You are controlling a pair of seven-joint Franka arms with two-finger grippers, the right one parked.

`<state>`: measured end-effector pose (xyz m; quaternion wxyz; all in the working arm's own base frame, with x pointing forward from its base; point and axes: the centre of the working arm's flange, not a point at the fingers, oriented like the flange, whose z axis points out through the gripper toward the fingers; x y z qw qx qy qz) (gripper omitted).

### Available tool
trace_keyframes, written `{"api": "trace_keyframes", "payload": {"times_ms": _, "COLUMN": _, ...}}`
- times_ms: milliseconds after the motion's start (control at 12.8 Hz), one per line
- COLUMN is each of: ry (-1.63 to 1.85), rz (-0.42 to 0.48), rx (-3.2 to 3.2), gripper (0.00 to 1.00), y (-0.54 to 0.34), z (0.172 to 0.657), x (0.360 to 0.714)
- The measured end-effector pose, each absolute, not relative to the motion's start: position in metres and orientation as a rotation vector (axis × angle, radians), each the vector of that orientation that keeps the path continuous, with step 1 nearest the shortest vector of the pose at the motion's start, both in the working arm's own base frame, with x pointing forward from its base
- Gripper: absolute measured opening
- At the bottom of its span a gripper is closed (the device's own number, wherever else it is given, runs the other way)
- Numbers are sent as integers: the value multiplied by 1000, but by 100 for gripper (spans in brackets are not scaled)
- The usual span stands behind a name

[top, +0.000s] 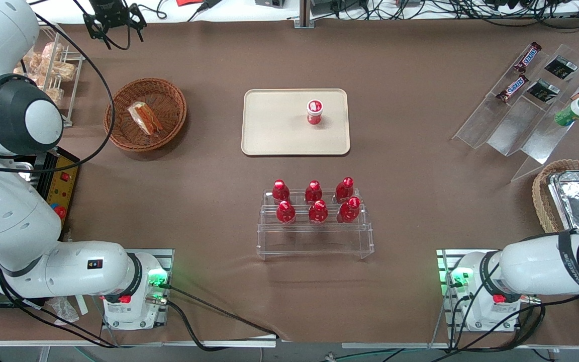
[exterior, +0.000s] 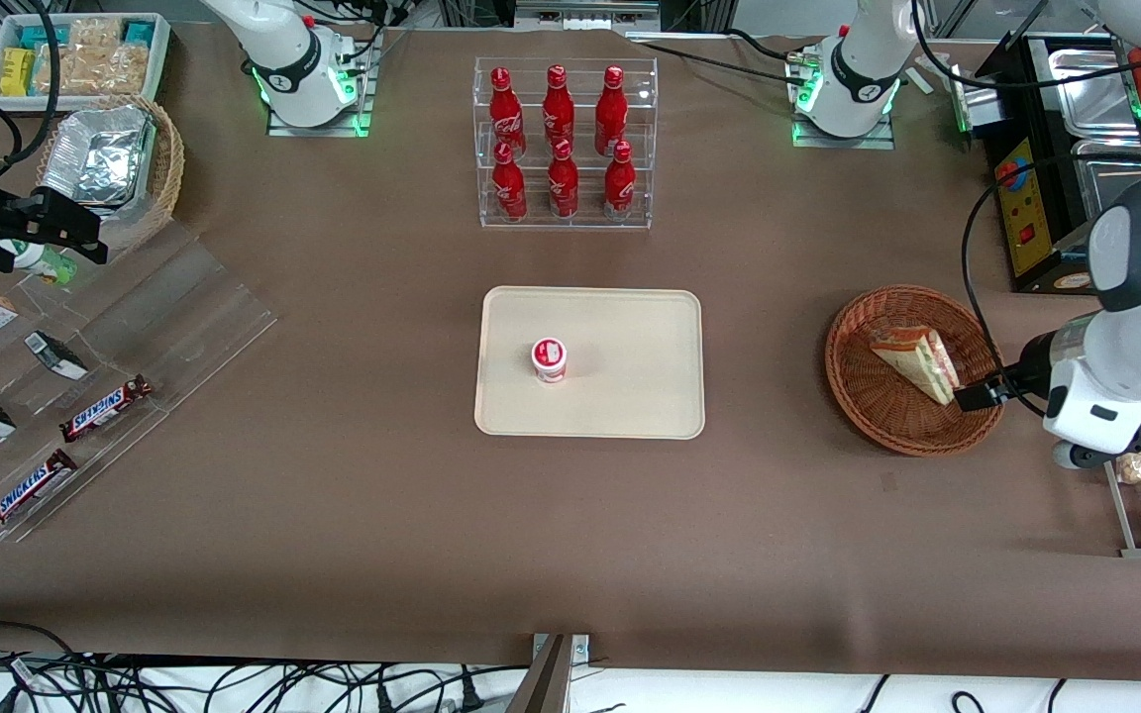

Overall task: Place sandwich from basket to tray
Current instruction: 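Lower the open left gripper over the sandwich in the wicker basket, then close the left gripper on the wrapped sandwich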

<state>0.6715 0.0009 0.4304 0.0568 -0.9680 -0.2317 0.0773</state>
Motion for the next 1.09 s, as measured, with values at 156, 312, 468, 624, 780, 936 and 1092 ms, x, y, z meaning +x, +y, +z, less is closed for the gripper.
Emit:
{"api": "trace_keyframes", "payload": {"times_ms": 156, "ry": -868, "rz": 208, "rx": -2884, "gripper": 100, "y": 1, "z": 404, "x": 670}}
{"api": "trace_keyframes", "payload": {"times_ms": 312, "ry": -1016, "rz": 166, "rx": -2840, "gripper": 100, "y": 7, "z": 385, "x": 669}}
{"api": "trace_keyframes", "payload": {"times_ms": 468, "ry": -1068, "rz": 128, "rx": -2833, "gripper": 100, "y": 13, "z": 370, "x": 662}}
{"api": "trace_keyframes", "payload": {"times_ms": 624, "ry": -1090, "rz": 84, "rx": -2839, "gripper": 100, "y": 21, "z": 357, "x": 648}}
{"api": "trace_keyframes", "payload": {"times_ms": 780, "ry": -1101, "rz": 48, "rx": -2847, "gripper": 100, "y": 22, "z": 343, "x": 631}}
{"api": "trace_keyframes", "payload": {"times_ms": 936, "ry": -1161, "rz": 7, "rx": -2836, "gripper": 100, "y": 19, "z": 330, "x": 616}}
{"api": "trace_keyframes", "payload": {"times_ms": 1092, "ry": -1200, "rz": -28, "rx": -2796, "gripper": 100, "y": 17, "z": 314, "x": 602}}
